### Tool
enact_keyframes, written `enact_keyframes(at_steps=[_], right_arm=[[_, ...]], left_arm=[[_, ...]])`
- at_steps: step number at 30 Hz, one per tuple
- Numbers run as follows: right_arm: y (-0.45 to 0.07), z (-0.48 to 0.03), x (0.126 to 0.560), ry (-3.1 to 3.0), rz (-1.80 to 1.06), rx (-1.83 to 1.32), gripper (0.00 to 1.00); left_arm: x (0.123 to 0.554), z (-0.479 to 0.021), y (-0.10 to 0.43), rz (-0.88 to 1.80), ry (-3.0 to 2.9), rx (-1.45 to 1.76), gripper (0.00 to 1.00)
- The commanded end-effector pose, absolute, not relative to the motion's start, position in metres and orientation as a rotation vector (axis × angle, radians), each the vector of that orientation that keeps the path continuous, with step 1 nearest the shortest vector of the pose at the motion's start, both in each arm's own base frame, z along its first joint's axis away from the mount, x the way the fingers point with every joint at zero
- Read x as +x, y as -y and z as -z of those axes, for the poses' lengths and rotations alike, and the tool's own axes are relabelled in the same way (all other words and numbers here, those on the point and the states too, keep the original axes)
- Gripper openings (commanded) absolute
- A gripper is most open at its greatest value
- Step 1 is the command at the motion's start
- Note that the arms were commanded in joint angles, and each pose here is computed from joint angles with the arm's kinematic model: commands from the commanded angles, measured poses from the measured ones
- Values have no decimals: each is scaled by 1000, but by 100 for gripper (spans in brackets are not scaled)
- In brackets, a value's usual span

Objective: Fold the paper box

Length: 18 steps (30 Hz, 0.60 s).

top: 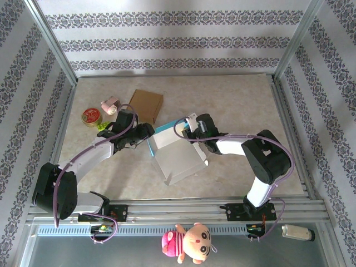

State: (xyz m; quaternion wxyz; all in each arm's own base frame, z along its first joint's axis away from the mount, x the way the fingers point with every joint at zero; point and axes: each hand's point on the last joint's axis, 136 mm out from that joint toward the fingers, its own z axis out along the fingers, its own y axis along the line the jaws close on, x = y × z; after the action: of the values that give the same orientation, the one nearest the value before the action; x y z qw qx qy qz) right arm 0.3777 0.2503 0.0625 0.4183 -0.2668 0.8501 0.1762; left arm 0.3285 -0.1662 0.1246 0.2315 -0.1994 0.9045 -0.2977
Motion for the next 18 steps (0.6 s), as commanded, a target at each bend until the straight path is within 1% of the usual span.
enact_keyframes(at_steps=[1, 5, 8, 12, 16, 17, 18], right_arm=[[-258, -92, 391, -2023, -517, -671, 27], [-265, -98, 391, -1990, -598, -697, 14], [-270, -95, 390, -2000, -643, -704, 9], [-257, -81, 398, -2070, -549, -593, 0], [-244, -70, 403, -2108, -381, -485, 0], [-244, -69, 403, -2112, -368, -471, 4], [-244, -69, 404, -2114, -367, -460, 14]], left_arm=[[312, -107, 169, 773, -2575, -497, 47], [313, -109, 171, 770, -2577, -485, 46], [315, -110, 172, 776, -2570, -483, 47], [314, -109, 176, 782, -2581, -471, 47], [315, -113, 178, 786, -2571, -465, 47], [315, -114, 179, 787, -2568, -460, 47], [315, -116, 180, 791, -2564, -457, 47]])
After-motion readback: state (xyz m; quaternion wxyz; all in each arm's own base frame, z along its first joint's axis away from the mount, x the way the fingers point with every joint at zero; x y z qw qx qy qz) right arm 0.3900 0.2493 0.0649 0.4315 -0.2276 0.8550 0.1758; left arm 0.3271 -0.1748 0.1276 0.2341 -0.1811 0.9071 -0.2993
